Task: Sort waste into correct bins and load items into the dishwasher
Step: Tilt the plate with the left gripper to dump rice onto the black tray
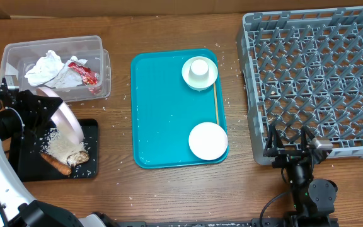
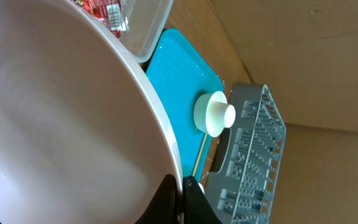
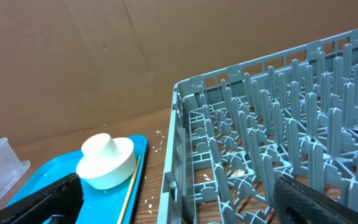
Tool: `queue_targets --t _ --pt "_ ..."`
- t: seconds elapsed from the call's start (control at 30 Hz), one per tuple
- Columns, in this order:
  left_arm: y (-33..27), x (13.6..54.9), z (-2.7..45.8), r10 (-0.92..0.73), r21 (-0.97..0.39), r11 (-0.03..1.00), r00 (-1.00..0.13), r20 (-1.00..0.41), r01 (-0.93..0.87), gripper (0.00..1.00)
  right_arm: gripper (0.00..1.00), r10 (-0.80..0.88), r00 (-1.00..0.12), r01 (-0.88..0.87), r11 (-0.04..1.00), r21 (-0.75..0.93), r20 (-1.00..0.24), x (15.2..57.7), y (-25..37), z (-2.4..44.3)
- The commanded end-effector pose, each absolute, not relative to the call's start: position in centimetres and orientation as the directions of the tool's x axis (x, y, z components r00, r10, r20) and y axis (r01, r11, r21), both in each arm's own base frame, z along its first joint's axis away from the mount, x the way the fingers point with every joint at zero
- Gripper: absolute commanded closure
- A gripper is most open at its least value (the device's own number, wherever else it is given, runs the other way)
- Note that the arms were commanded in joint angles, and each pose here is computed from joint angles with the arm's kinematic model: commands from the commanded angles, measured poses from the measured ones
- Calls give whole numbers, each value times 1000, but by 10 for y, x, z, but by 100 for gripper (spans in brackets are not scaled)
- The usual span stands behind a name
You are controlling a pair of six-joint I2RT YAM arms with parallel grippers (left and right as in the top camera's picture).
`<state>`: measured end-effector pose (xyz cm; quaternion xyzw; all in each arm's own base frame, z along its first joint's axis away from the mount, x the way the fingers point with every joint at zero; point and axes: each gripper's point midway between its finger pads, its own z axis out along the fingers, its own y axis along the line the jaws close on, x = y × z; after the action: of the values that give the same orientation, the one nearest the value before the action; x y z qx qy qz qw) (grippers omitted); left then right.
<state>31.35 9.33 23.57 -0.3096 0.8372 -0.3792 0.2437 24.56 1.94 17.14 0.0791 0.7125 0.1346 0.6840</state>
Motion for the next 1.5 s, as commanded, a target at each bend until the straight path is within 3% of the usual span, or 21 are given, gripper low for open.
queue_targets --t 0.0,0.13,0.43,0.7,0.77,0.97,1.07,1.13,1.27,1.33,1.47 --pt "88 311 244 -693 -807 515 -695 -192 -290 96 0 291 -51 -82 952 294 -956 246 21 169" --pt "72 308 257 -690 -867 430 -711 -135 -251 96 0 291 -51 -82 952 294 -956 246 21 169" --pt "84 313 249 -684 -824 506 -701 -202 -256 96 0 291 -51 -82 952 294 -956 246 21 169" --pt "76 308 252 -693 -848 454 -706 -143 -273 96 0 291 -51 -82 952 294 -956 246 21 169" --pt "81 313 252 -680 -834 497 -705 -202 -240 96 0 291 -51 -82 952 294 -956 246 21 169" --pt "81 312 252 -694 -842 472 -699 -173 -261 96 0 291 -51 -82 952 294 -956 246 21 169" --pt "69 308 260 -684 -877 421 -716 -138 -233 96 0 291 -51 -82 952 294 -956 246 21 169" --pt "70 310 261 -656 -866 468 -726 -205 -179 96 0 291 -51 -82 952 294 -956 246 21 169" --pt "75 307 251 -668 -840 487 -722 -180 -240 96 0 291 -51 -82 952 294 -956 246 21 169" --pt "85 308 242 -657 -792 554 -719 -226 -256 96 0 291 -50 -82 952 294 -956 246 21 170" --pt "82 297 233 -686 -778 518 -716 -130 -355 96 0 291 -51 -82 952 294 -956 246 21 169"
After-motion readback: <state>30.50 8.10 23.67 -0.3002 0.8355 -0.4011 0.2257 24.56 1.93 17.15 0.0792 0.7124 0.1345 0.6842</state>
